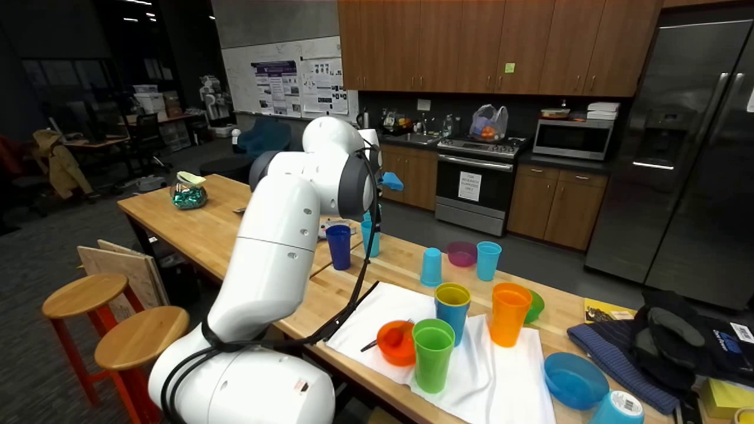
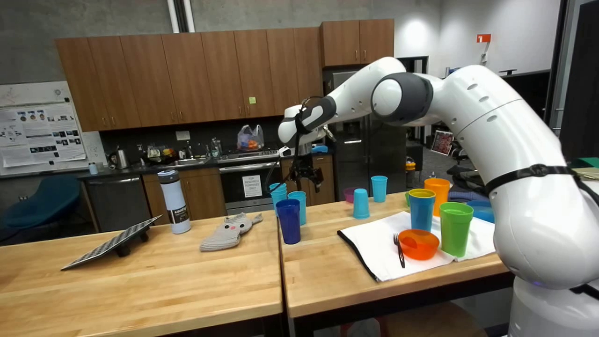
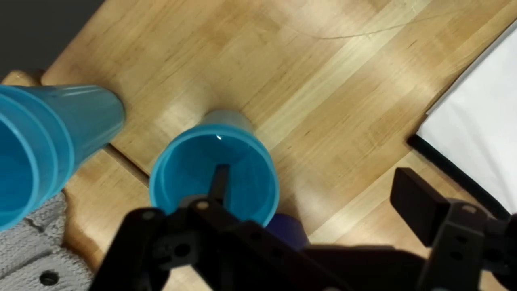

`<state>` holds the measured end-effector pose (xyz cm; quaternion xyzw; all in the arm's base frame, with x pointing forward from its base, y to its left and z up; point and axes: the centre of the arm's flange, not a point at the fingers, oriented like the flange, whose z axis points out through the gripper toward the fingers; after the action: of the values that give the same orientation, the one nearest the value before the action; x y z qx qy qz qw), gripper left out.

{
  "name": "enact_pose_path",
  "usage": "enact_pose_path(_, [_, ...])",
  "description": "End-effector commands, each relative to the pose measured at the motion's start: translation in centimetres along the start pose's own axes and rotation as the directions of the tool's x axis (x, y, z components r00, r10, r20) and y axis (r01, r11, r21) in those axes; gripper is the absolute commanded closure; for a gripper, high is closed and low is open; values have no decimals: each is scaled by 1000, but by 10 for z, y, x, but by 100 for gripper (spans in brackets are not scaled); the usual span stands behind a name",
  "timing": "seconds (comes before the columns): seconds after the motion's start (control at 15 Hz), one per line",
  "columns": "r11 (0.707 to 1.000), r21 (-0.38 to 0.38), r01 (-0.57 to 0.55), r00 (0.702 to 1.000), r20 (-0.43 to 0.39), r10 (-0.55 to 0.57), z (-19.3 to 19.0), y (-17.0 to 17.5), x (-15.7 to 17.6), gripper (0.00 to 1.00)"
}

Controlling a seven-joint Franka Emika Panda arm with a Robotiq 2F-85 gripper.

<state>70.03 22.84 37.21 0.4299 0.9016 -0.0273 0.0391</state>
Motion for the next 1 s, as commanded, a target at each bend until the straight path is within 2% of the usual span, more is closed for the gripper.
enact_pose_path(0.0, [999, -26, -37, 998, 51, 38, -3, 13, -1, 0])
enact_pose_path(0.53, [997, -33, -72, 997, 39, 74, 11, 16, 4, 0])
enact_pose_path(0.93, [998, -32, -58, 998, 33, 59, 22, 26, 11, 0])
